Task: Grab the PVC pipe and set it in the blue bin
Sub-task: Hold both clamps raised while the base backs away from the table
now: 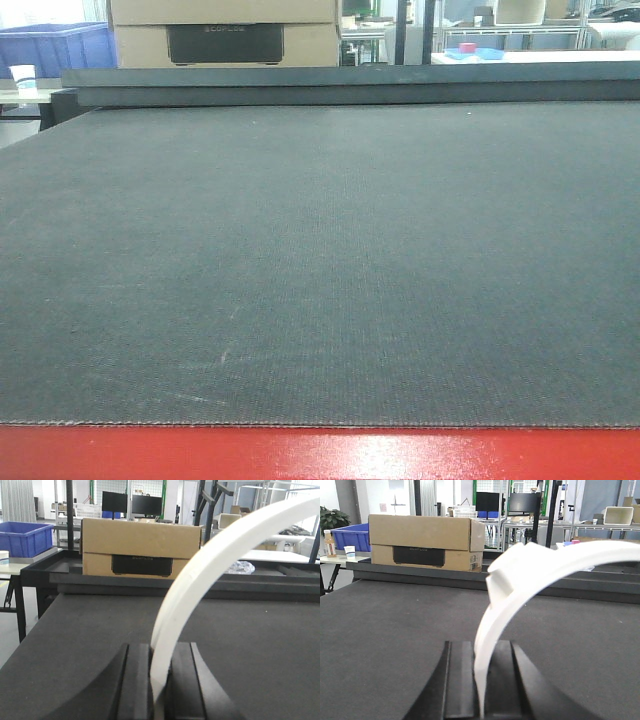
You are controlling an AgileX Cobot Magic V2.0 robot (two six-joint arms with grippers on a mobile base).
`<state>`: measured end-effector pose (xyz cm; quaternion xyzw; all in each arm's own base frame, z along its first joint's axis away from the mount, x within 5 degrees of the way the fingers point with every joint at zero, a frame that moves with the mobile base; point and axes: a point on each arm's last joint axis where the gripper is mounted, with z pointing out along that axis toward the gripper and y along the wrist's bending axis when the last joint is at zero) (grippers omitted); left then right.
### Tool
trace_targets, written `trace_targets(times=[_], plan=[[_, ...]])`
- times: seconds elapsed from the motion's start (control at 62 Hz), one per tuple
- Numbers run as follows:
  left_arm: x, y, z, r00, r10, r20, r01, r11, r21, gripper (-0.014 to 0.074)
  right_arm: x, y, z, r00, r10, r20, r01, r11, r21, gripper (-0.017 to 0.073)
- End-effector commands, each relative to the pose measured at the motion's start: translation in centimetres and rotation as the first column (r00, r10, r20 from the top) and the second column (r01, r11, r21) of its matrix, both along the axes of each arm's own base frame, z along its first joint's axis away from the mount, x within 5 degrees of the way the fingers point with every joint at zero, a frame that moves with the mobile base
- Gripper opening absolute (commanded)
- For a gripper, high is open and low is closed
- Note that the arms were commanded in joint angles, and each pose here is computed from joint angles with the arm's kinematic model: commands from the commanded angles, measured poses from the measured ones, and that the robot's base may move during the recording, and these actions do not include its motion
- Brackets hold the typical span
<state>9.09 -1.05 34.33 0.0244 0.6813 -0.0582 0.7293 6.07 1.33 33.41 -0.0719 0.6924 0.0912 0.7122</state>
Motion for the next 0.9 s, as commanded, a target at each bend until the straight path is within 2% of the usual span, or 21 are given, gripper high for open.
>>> trace_targets(times=[0.0,0.113,0.274,0.887], plan=[[-0.8,0.1,0.4,0.999,-0.005,0.042,0.006,1.000,-0.015,-0.0111,-0.1,0.0,0.1,1.000,0.003,0.019,-0.002,1.000,-0.010,-0.0162],[-1.5,0.1,0.6,0.998,-0.005,0.066,0.006,1.000,-0.018,-0.0111,-0.1,0.0,0.1,1.000,0.003,0.019,-0.002,1.000,-0.010,-0.0162],[-2.1,0.2,0.3,0.999,-0.003,0.039,0.004,1.000,-0.016,-0.0111,-0.1,0.0,0.1,1.000,0.003,0.019,-0.002,1.000,-0.010,-0.0162],[-2.2,0.2,0.3,0.999,-0.003,0.044,0.004,1.000,-0.016,-0.0111,-0.1,0.0,0.1,1.000,0.003,0.019,-0.002,1.000,-0.010,-0.0162]])
